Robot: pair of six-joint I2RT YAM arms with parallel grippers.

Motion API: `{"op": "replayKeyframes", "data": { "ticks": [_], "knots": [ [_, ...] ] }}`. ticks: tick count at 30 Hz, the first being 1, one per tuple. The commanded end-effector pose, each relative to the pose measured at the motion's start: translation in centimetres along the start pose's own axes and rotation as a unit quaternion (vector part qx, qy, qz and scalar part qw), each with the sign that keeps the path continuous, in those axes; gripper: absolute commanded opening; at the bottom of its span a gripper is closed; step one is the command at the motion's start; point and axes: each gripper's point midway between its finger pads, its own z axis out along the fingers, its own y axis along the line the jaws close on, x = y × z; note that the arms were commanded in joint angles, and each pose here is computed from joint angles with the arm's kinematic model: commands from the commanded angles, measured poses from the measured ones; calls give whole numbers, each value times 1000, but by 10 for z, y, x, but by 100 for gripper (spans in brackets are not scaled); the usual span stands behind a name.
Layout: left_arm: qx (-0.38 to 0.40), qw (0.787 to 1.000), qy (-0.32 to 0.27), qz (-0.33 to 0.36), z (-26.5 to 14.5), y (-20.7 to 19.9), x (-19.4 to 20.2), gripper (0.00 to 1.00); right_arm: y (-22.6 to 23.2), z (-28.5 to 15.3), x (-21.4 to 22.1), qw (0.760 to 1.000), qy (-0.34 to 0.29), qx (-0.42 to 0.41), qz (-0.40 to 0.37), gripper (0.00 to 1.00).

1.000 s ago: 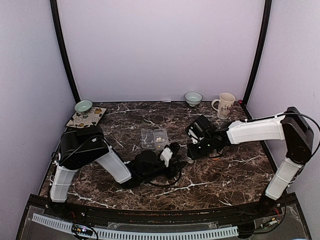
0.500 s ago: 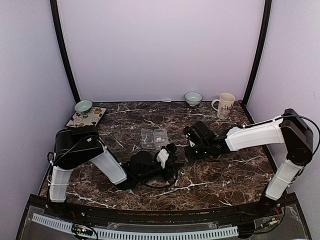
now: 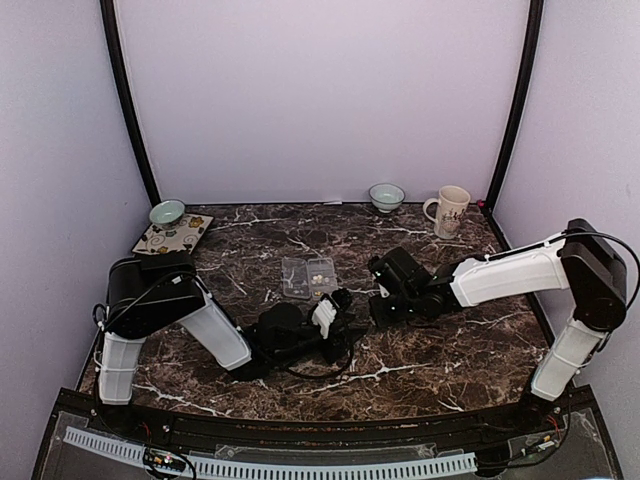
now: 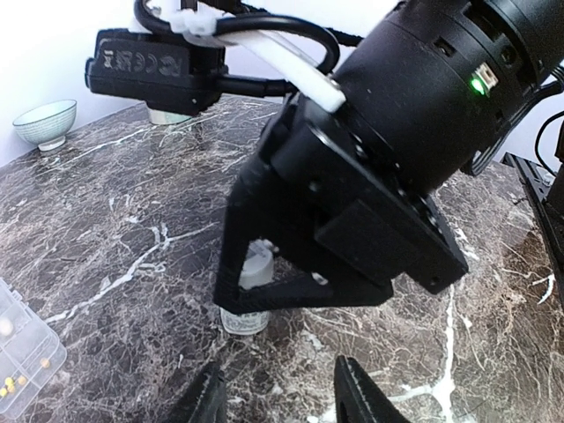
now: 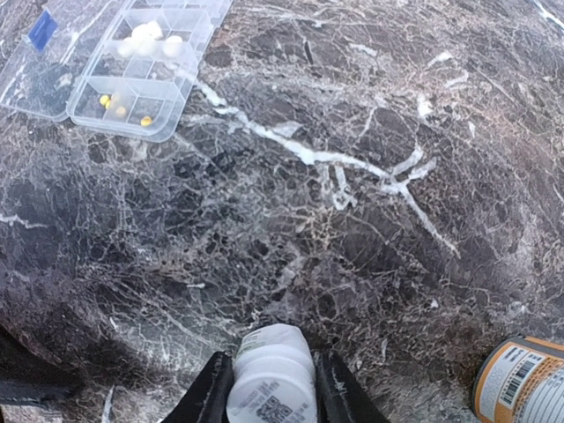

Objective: Sort the pills into containers
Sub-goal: Place the pill bottle at the center of the board.

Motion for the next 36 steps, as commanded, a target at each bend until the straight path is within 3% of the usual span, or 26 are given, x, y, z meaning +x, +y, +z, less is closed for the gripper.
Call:
{"op": "replayKeyframes", "data": {
  "ticks": [1,29,36],
  "knots": [
    [7,999,-36,5,-5,-5,-30,44,0,-1,18,1000,24,0,-5,35],
    [-3,999,-44,11,-8,-3,-50,44,2,-19,9,1000,10,-12,-10,50],
    [-12,999,-41,7,-13,-7,-69,44,3,-44,-2,1000,-4,-26,-9,51]
  ]
}}
